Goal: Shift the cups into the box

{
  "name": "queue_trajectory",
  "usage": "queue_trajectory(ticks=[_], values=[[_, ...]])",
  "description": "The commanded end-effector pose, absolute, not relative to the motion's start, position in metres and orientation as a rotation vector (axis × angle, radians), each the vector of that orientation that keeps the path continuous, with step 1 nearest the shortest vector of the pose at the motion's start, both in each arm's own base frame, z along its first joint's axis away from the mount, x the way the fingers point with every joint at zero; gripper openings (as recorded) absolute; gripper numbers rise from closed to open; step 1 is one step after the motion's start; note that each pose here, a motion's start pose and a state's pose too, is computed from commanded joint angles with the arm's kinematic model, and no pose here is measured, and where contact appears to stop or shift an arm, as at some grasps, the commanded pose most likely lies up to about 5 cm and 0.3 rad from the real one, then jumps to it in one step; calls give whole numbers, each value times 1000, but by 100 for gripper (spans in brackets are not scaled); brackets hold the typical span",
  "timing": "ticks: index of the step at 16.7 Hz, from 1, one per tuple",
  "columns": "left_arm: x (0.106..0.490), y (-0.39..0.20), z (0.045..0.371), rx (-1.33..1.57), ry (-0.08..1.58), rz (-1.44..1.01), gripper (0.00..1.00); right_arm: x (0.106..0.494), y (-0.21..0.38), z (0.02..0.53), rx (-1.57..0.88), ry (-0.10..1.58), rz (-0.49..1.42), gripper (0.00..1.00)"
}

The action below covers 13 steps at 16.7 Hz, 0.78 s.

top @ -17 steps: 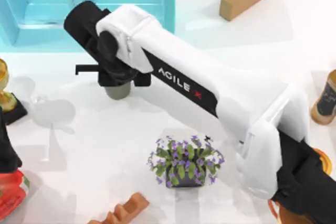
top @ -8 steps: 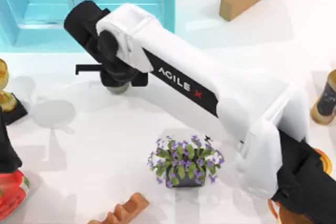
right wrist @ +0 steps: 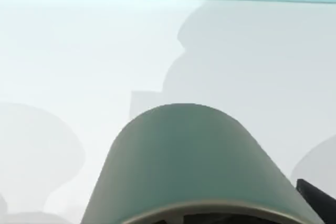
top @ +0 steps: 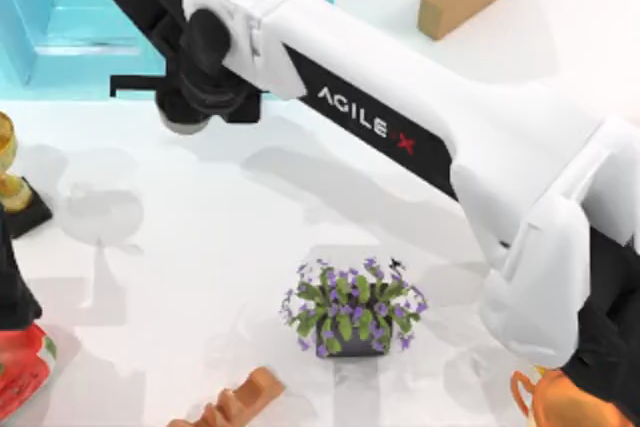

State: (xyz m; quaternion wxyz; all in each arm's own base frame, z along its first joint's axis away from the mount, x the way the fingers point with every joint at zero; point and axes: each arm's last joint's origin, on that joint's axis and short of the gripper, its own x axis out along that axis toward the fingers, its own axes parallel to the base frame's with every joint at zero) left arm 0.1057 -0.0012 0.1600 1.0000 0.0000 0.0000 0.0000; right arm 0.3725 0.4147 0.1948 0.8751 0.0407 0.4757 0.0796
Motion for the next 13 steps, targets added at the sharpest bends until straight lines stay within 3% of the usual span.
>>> queue_trajectory(ticks=[6, 13], values=[[106, -1, 160, 0, 0, 0, 100, 368, 366, 263, 116, 938, 193, 0], [106, -1, 160, 0, 0, 0, 100, 383, 311, 226, 7, 1067, -2, 0]])
